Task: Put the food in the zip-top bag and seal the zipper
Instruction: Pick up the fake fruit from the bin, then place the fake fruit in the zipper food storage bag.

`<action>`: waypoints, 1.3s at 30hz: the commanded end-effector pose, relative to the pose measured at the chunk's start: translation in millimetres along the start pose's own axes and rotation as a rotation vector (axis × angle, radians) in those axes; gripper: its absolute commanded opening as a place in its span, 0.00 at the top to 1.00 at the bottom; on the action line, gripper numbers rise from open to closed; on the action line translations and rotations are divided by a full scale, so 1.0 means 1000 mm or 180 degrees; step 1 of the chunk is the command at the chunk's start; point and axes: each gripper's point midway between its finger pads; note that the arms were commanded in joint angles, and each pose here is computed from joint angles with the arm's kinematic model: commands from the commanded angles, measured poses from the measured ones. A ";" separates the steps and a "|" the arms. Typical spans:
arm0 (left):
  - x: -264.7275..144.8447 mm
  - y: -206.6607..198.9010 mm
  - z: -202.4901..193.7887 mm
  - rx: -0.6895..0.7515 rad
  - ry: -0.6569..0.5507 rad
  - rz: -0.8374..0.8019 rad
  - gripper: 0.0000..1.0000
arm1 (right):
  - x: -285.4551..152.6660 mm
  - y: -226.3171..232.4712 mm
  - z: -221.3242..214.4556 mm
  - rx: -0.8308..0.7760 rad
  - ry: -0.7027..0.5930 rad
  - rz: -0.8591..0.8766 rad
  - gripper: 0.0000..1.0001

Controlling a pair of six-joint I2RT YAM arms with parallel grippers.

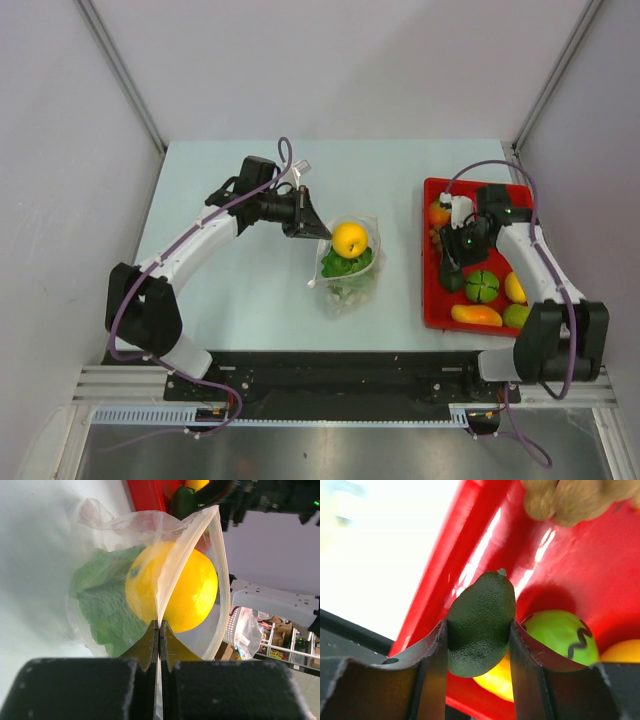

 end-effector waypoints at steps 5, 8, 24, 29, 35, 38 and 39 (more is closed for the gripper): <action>-0.003 -0.011 0.004 0.0185 -0.0016 -0.0123 1.00 | -0.106 0.043 0.093 -0.0455 -0.1694 -0.0018 1.00; -0.003 -0.011 0.004 0.0164 -0.0018 -0.0125 1.00 | -0.160 0.088 0.144 -0.0818 -0.2602 0.0018 1.00; -0.008 -0.017 0.006 0.0196 -0.0079 -0.0119 1.00 | -0.144 0.266 0.202 -0.1945 -0.3214 0.0826 1.00; -0.010 -0.020 0.007 0.0217 -0.0112 -0.0135 1.00 | -0.114 0.286 0.175 -0.2115 -0.2945 0.1075 1.00; -0.010 -0.020 0.006 0.0193 -0.0108 -0.0139 1.00 | -0.090 0.291 0.148 -0.2148 -0.2668 0.1165 0.98; -0.010 -0.021 0.006 0.0192 -0.0111 -0.0141 1.00 | -0.084 0.291 0.138 -0.2117 -0.2565 0.1213 0.44; -0.010 -0.021 0.005 0.0188 -0.0105 -0.0142 1.00 | -0.088 0.291 0.140 -0.2097 -0.2605 0.1213 0.25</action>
Point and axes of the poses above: each gripper's point midway between its finger pads, its own x axis out along the fingers, its own y axis along the line the jaws close on, z = x × y, and after that the axes turned 8 degrees about -x, right-handed
